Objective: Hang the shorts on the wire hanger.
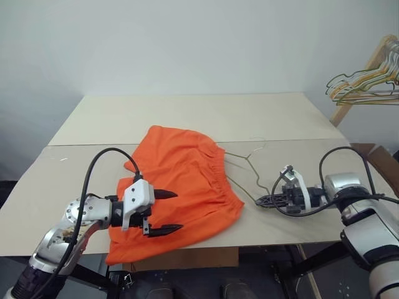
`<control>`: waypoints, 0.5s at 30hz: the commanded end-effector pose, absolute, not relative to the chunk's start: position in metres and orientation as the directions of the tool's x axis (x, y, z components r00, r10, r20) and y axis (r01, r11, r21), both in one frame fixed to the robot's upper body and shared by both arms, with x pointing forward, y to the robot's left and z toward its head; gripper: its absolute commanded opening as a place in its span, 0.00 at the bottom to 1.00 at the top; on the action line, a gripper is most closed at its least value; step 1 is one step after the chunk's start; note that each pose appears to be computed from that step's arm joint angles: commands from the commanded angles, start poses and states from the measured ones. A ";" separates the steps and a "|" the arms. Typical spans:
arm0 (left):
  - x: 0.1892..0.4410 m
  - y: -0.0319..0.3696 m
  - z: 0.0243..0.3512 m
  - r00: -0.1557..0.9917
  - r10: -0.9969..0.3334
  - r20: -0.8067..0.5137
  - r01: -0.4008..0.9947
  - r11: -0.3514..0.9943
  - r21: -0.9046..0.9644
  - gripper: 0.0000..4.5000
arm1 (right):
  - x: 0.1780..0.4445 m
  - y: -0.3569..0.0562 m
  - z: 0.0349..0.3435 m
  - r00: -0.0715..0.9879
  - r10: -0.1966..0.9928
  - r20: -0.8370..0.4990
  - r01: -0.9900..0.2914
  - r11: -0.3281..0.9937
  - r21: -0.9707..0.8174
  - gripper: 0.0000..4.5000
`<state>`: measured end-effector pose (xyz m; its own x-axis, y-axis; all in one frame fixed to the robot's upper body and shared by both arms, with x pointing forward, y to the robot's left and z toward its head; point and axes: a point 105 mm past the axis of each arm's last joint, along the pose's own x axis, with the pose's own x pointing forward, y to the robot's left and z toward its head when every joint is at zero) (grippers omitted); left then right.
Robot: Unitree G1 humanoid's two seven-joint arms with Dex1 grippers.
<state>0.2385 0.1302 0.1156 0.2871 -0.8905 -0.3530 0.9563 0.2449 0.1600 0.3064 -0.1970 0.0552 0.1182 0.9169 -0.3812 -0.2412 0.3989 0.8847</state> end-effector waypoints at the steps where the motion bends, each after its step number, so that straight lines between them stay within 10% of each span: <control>1: 0.241 0.126 0.121 0.287 -0.893 -0.346 0.953 0.231 0.194 0.98 | 0.320 -0.192 0.072 0.161 0.939 -0.303 -0.289 0.338 0.896 0.00; 15: 0.242 0.123 0.115 0.291 -0.890 -0.351 0.952 0.234 0.197 0.98 | 0.329 -0.180 0.073 0.192 0.940 -0.280 -0.284 0.327 0.901 0.00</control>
